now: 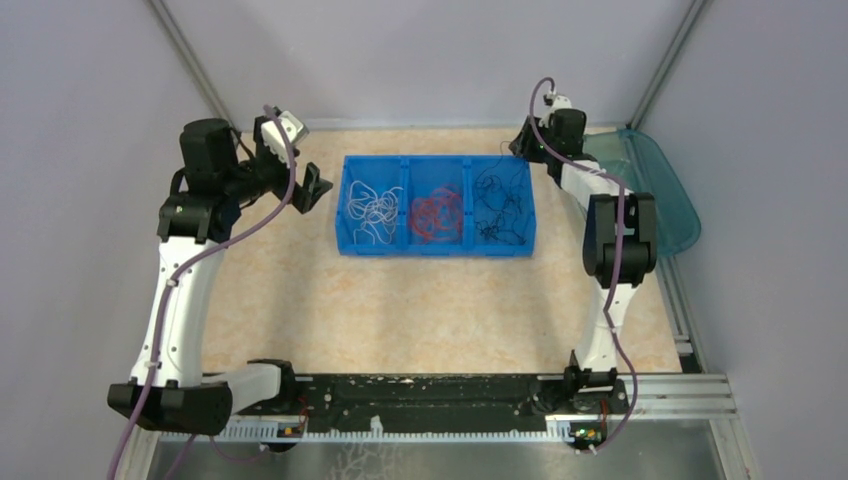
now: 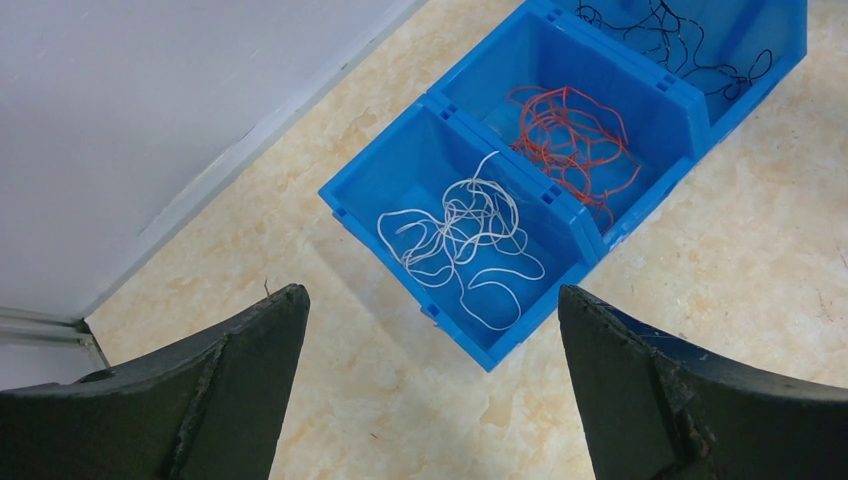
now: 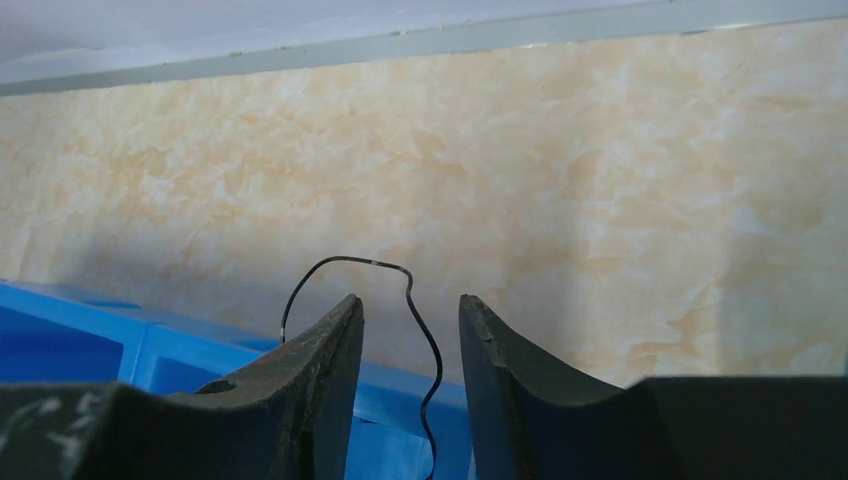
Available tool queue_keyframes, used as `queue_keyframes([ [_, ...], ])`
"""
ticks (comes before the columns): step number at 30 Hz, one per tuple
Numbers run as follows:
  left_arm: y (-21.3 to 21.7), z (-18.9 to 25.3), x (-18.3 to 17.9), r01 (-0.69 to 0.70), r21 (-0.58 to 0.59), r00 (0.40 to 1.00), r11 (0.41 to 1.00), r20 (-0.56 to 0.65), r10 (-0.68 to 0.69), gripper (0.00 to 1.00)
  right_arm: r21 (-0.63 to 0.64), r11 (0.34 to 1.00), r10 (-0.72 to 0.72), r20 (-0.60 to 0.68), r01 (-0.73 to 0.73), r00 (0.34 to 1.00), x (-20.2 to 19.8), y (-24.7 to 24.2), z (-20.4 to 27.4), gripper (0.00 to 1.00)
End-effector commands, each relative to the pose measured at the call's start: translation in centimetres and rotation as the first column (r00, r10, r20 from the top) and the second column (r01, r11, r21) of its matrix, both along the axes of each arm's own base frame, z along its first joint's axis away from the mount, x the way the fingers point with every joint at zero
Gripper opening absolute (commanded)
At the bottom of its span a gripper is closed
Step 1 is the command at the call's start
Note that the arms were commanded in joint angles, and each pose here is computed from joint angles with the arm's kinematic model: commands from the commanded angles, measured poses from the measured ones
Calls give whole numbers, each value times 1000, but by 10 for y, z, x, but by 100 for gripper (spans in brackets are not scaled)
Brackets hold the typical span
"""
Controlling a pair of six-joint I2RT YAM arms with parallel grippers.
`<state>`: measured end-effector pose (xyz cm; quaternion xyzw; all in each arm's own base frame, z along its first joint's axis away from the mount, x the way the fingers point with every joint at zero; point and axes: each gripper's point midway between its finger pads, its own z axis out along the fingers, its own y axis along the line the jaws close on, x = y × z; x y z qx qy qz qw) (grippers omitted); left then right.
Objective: Untangle the cables
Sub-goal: Place the cable in the bin.
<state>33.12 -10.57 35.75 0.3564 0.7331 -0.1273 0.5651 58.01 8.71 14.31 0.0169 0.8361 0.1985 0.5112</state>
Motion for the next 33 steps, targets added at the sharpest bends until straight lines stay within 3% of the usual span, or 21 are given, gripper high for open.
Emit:
queue_keyframes([
  [1, 4, 10, 5, -7, 15, 999, 1000, 44, 7, 100, 73, 995, 61, 110, -69, 992, 6, 14, 32, 37],
  [5, 4, 13, 3, -7, 13, 999, 1000, 49, 6, 100, 96, 992, 63, 164, -80, 984, -1, 17, 54, 9],
  [7, 3, 14, 2, -4, 11, 999, 1000, 54, 3, 100, 109, 990, 60, 207, -84, 976, -9, 18, 70, 0],
  [11, 4, 15, -1, -6, 13, 998, 1000, 63, 5, 100, 121, 988, 62, 284, -100, 957, -29, 24, 104, 0],
  [17, 3, 18, -3, -6, 2, 998, 1000, 66, 6, 100, 36, 995, 72, 344, -90, 936, -86, 52, 119, 0],
  [24, 2, 17, -4, -7, -7, 999, 1000, 52, 8, 100, 53, 998, -46, 172, 38, 984, -130, 60, 29, 0],
  [33, 3, 13, 0, -22, -15, 999, 1000, 42, 22, 100, -81, 989, -124, -10, 123, 992, -133, 58, -49, 0],
])
